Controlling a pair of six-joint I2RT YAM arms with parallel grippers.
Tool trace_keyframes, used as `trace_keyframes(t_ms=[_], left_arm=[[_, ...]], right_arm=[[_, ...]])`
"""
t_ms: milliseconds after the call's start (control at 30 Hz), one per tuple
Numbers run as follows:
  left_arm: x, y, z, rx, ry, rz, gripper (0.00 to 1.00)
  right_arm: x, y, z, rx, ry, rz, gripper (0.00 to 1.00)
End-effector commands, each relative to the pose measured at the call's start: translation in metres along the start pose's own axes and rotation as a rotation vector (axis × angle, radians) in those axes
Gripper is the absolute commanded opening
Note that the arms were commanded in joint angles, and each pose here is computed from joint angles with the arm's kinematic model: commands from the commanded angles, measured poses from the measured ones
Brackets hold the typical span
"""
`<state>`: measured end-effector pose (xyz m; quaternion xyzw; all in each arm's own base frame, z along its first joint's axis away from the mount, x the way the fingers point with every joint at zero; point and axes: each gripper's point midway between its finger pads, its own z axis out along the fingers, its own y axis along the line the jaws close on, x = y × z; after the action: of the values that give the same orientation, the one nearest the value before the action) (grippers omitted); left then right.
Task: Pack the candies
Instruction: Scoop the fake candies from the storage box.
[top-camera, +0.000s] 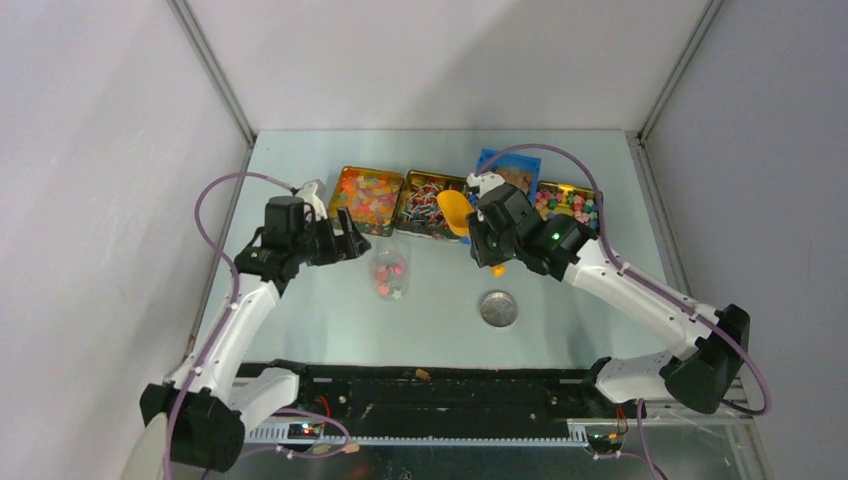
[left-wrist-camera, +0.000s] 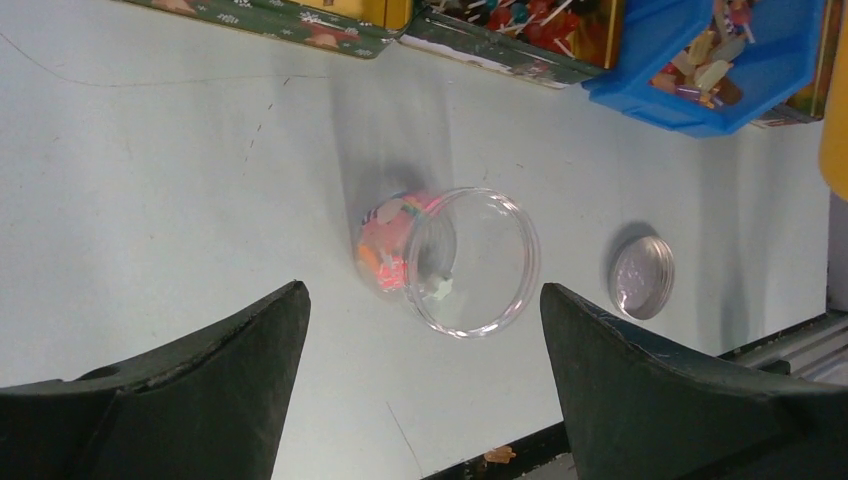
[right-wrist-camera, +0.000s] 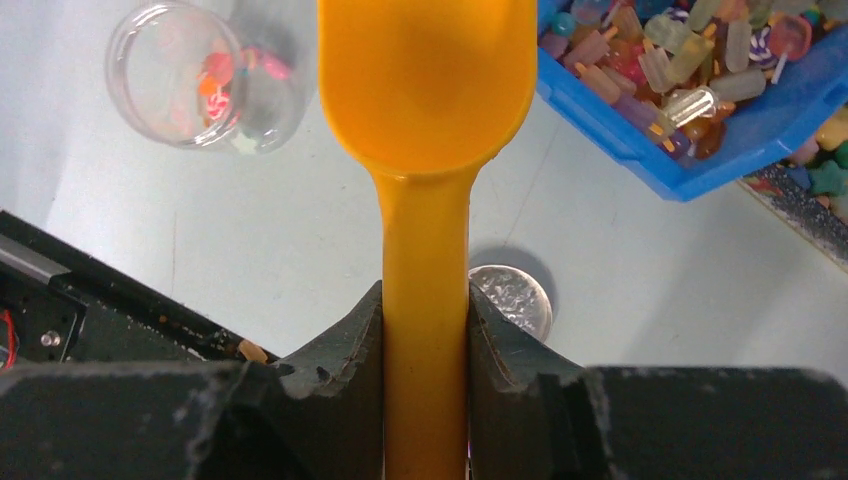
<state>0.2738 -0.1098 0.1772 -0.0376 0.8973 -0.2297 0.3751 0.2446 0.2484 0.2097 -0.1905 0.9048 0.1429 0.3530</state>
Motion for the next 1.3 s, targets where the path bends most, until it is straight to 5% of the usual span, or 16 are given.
trace_keyframes(t_ms=[0, 333, 900, 1267], left_arm=[[-0.019, -0.006, 0.004, 0.036, -0.017, 0.028, 0.92], [-0.025, 0.016, 0.036, -0.027, 0.058, 0.069, 0.91], [-0.101, 0.049, 0.105, -0.092, 0.047, 0.008, 0.86], [-0.109, 0.055, 0.101, -0.132, 0.037, 0.047, 0.86]], right_arm=[[0.0, -0.009, 0.009, 0.023, 0.032, 0.081, 0.0], [-0.017, -0.008, 0.037, 0.078, 0.068, 0.086, 0.0], [-0.049, -0.01, 0.074, 0.11, 0.093, 0.143, 0.0], [-0.082, -0.034, 0.068, 0.169, 0.075, 0.2, 0.0]])
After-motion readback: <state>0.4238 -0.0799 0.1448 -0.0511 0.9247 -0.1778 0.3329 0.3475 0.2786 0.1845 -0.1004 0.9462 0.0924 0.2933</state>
